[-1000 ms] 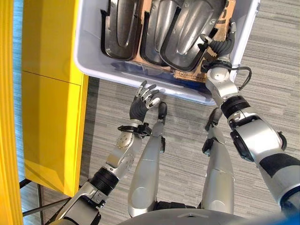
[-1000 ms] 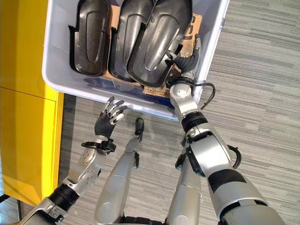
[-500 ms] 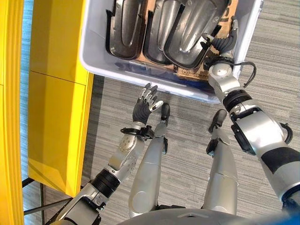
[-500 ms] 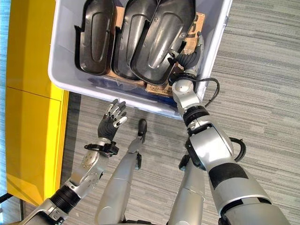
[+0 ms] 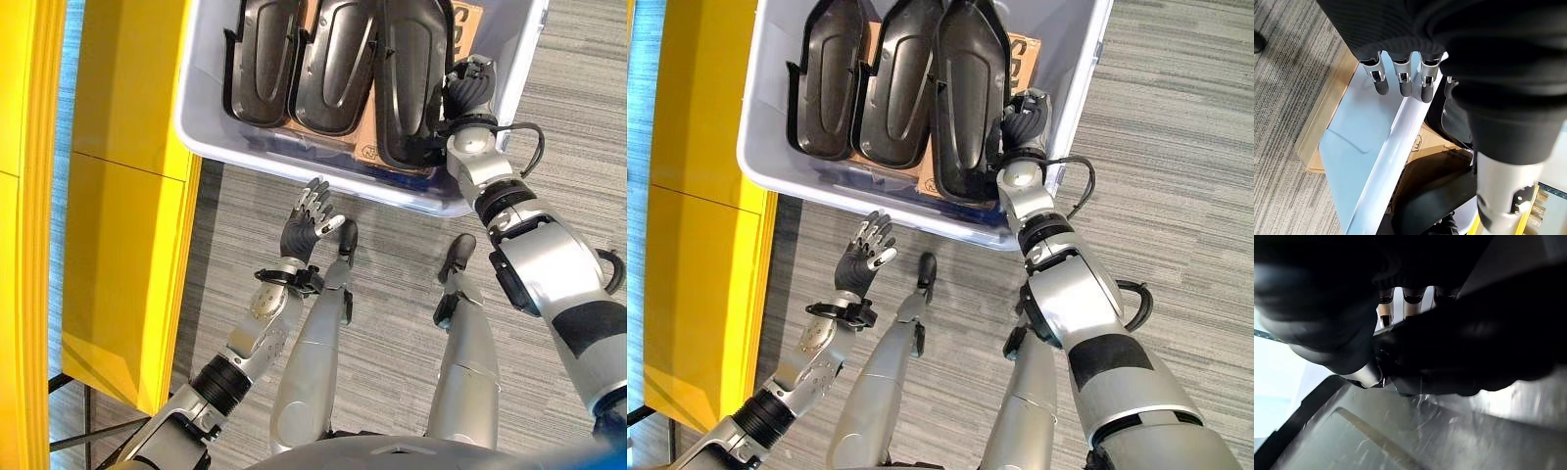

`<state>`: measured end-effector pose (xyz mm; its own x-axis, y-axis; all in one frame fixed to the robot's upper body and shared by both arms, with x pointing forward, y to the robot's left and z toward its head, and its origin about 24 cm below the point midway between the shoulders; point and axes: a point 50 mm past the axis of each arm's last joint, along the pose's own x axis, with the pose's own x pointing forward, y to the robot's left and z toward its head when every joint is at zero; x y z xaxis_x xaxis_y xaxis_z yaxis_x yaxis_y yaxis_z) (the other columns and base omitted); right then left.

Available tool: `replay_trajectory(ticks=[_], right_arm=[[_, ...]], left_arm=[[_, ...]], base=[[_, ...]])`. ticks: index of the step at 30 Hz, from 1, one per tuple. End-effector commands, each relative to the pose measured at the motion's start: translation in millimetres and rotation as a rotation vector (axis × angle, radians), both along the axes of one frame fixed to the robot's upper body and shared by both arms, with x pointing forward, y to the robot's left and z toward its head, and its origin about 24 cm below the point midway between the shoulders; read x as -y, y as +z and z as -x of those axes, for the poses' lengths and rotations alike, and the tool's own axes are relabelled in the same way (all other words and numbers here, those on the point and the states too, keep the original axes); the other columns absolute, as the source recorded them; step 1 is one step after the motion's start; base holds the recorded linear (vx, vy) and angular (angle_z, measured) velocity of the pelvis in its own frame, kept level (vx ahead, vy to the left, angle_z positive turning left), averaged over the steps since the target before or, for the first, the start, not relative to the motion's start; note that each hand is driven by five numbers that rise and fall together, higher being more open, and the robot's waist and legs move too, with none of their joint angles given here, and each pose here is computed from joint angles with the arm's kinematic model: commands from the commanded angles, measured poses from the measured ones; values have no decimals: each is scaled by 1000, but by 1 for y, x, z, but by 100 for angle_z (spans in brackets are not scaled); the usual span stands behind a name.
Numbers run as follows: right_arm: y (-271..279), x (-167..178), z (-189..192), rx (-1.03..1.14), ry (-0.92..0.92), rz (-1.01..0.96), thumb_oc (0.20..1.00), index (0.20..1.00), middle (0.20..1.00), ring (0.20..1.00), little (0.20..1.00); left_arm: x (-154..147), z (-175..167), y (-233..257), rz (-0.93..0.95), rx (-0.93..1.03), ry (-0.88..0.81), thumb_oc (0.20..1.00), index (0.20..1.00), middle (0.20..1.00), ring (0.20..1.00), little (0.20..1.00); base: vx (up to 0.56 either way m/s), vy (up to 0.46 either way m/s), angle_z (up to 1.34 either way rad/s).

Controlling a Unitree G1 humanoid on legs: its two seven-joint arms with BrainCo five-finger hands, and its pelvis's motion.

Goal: Move parts from the plastic box to the shelf.

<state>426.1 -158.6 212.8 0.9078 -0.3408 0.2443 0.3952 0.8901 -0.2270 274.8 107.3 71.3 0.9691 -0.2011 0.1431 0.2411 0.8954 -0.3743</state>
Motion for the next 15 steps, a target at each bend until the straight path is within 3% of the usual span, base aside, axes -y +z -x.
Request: replay_trajectory(ticks=[1, 9, 15], right_arm=[[-78, 14, 10, -360, 3, 17, 200, 200, 200, 200, 200], [-66, 29, 8, -323, -26, -1, 200, 200, 200, 200, 200], [-29, 16, 3, -132, 36, -48, 200, 200, 200, 200, 200]], left_arm=[[-7, -3, 33, 25, 144, -21, 1000, 1000, 1000, 1000, 1000], [-9, -2, 23, 5, 105, -61, 1000, 1000, 1000, 1000, 1000], [-23, -3, 17, -16, 79, -35, 1000, 1000, 1000, 1000, 1000]], base=[[-42, -2, 0], [-43, -18, 4], [-57, -7, 1]])
